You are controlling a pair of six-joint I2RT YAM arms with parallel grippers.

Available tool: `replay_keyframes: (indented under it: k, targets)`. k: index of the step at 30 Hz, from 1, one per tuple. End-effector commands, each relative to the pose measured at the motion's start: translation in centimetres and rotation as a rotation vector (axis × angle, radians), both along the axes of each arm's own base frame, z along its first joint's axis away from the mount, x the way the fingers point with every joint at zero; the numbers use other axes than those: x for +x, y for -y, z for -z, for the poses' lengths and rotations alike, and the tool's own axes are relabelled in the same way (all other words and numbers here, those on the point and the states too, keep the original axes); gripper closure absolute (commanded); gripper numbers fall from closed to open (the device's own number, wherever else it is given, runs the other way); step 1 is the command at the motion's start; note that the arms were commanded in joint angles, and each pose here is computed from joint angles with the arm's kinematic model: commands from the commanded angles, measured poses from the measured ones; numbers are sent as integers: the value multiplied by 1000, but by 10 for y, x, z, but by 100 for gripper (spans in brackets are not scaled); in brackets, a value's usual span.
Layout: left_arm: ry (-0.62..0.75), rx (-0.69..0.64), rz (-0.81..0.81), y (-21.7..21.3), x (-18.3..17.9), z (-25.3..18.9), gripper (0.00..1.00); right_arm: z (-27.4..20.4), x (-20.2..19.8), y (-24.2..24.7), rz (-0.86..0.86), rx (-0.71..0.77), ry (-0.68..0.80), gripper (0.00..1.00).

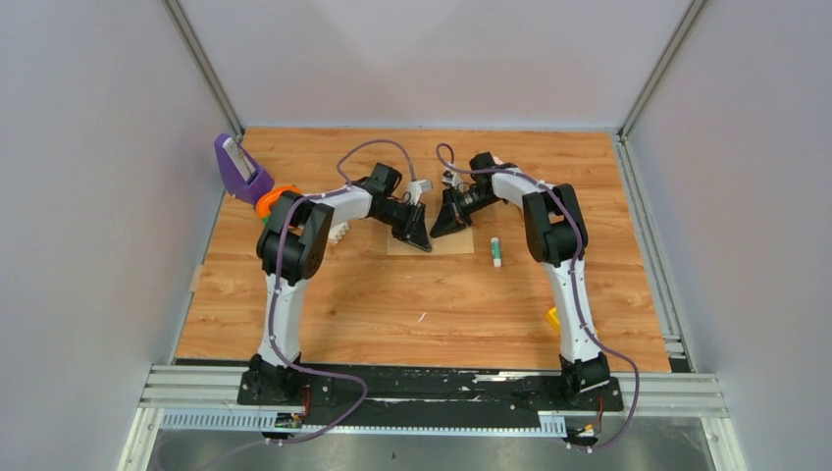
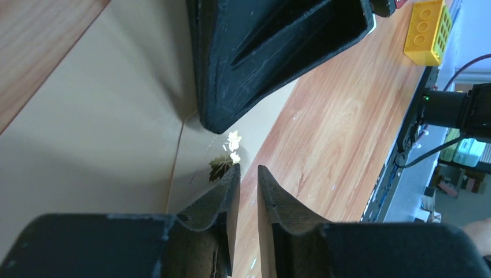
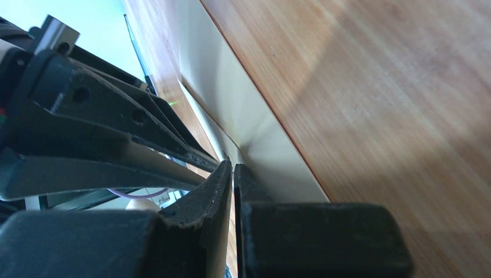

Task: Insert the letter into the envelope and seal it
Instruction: Seal the envelope flap on the envelope.

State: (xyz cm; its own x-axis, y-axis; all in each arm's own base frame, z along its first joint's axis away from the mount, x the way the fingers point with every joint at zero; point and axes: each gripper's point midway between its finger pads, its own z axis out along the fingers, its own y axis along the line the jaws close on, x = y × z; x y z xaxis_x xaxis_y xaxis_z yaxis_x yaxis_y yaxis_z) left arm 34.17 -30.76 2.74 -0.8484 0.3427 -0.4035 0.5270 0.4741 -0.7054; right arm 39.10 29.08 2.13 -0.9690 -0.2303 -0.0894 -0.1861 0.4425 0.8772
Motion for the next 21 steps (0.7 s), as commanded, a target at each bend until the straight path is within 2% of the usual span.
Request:
replay_keyframes:
  k: [1, 6, 10, 18, 21]
  targets:
    - [7, 24, 19, 4, 4, 10, 76, 8, 8, 0, -5, -46, 66, 92]
    - [68, 52, 15, 5, 22, 9, 79, 10, 7, -1, -7, -43, 58, 92]
    - [63, 82, -8, 5, 29, 19, 87, 10, 5, 0, -10, -42, 56, 92]
    - [47, 130, -51, -3, 27, 36, 99, 8, 5, 0, -13, -39, 63, 92]
    - [48, 141, -61, -7, 26, 38, 100, 7, 3, 1, -15, -39, 64, 92]
